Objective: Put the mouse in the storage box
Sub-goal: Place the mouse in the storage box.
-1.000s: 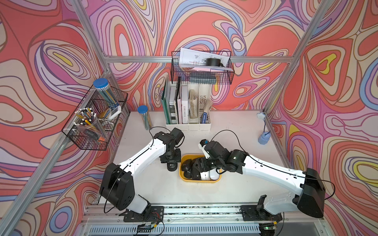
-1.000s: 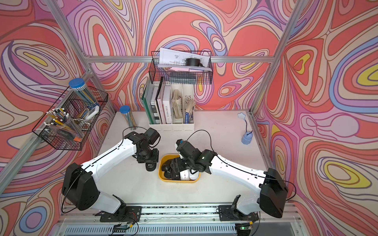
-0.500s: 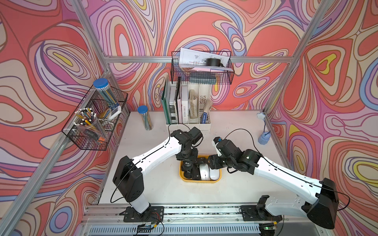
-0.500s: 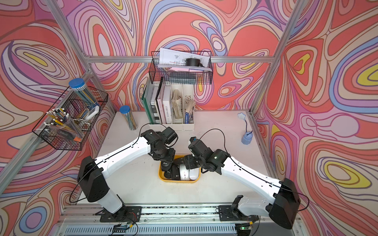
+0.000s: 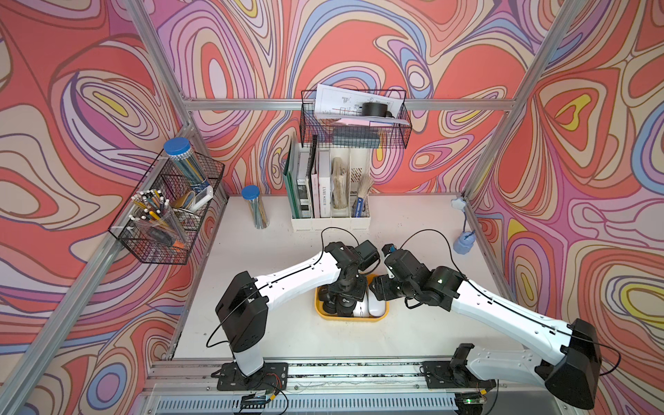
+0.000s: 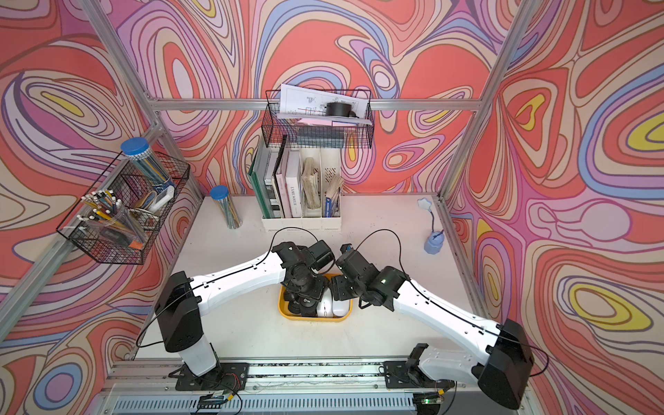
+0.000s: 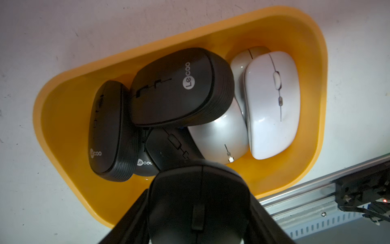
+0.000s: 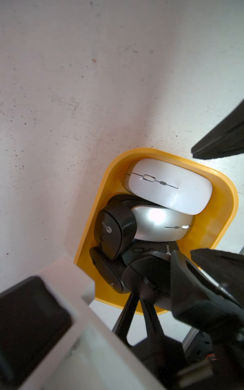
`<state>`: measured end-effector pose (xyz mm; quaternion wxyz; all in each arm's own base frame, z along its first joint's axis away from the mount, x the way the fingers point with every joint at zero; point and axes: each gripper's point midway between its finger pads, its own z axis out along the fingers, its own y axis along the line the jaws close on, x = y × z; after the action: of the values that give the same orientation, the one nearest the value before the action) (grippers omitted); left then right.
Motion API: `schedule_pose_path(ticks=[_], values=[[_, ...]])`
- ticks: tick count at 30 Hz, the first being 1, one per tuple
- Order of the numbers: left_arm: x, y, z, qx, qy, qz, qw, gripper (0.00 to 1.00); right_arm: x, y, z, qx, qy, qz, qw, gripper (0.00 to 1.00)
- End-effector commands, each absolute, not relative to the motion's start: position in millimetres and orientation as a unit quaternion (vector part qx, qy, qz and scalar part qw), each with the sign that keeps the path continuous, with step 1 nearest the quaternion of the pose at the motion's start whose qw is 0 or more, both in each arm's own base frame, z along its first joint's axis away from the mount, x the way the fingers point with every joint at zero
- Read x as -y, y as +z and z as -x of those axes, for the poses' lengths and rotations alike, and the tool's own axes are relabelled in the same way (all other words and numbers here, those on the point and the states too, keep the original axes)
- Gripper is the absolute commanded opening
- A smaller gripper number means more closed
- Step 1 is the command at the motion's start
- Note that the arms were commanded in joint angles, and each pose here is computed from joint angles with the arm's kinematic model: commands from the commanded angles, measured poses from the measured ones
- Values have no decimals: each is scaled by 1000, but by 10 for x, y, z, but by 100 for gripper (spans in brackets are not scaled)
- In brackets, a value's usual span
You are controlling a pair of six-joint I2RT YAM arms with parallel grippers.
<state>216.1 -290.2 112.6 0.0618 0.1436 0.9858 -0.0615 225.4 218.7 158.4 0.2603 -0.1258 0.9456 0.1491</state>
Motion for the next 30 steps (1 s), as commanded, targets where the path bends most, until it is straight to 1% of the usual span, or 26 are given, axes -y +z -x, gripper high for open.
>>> schedule_pose_path(ticks=[1,9,13,19,21,30], values=[[2961,983,-2185,-987,-66,-132,60,44,-2081,1545,-2240,-948,137,118,264,69],[3082,848,-2230,-987,-65,-131,64,43,-1972,1474,-2156,-949,133,109,263,70],[3067,778,-2238,-988,-51,-131,68,44,-1939,1440,-2122,-951,131,108,259,70],[3099,669,-2196,-989,-50,-132,53,52,-1903,1411,-2098,-951,132,105,260,70],[3112,650,-2183,-989,-50,-133,50,52,-1902,1399,-2093,-951,131,104,259,70],[3149,645,-2188,-988,-48,-139,53,63,-1942,1386,-2072,-951,143,107,254,70]])
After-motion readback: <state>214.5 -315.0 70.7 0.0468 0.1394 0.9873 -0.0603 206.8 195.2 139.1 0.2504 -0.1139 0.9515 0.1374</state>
